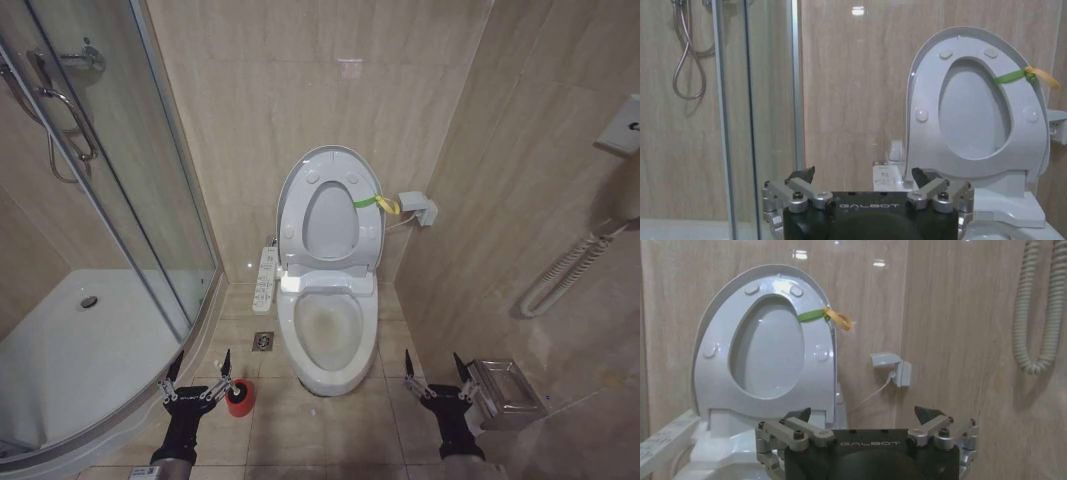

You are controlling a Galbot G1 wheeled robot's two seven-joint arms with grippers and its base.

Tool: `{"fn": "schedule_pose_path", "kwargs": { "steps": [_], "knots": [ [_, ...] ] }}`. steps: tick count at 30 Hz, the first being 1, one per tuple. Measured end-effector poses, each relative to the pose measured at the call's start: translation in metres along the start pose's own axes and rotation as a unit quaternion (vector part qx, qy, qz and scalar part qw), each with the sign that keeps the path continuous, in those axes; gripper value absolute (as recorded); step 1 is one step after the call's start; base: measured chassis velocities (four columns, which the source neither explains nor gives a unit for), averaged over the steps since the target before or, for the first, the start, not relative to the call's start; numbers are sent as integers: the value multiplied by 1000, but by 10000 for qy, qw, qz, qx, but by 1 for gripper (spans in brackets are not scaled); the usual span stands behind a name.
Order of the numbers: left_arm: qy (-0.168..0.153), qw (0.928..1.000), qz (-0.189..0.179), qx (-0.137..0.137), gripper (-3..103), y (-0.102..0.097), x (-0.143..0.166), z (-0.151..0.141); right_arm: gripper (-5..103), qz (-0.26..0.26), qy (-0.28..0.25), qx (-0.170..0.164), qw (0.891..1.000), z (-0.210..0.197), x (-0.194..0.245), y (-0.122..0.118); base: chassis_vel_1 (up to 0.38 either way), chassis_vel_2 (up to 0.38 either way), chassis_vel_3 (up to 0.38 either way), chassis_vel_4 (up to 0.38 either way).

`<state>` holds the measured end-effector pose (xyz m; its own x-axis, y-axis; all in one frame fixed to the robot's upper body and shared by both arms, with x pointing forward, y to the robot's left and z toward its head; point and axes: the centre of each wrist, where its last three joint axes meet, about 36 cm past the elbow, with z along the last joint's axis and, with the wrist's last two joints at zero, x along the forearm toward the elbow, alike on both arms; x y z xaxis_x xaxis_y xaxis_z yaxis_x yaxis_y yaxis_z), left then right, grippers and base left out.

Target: Open the toilet lid, clean the toilet bowl with a toilet brush, close the toilet lid, and flush.

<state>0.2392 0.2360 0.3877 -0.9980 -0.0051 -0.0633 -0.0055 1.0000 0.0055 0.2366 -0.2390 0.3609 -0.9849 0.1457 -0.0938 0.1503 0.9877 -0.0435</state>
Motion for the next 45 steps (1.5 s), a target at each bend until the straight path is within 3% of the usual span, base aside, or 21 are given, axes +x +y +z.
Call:
{"fn": "schedule_pose_path", "kwargs": {
  "steps": [9,18,26,45],
  "knots": [
    [0,10000,0,0,94,0,0,0,100,78,-380,223,9990,2,-34,-11,0,0,0,0],
    [0,10000,-1,0,94,0,0,0,100,-19,-606,102,9981,-2,-66,-16,0,0,0,0],
    [0,10000,0,0,94,0,0,0,100,-398,-796,-99,9960,8,-69,-21,0,0,0,0],
    [0,10000,0,0,94,0,0,0,100,-43,-789,-13,9969,2,-75,-27,-8,8,6,-7]
  ]
}}
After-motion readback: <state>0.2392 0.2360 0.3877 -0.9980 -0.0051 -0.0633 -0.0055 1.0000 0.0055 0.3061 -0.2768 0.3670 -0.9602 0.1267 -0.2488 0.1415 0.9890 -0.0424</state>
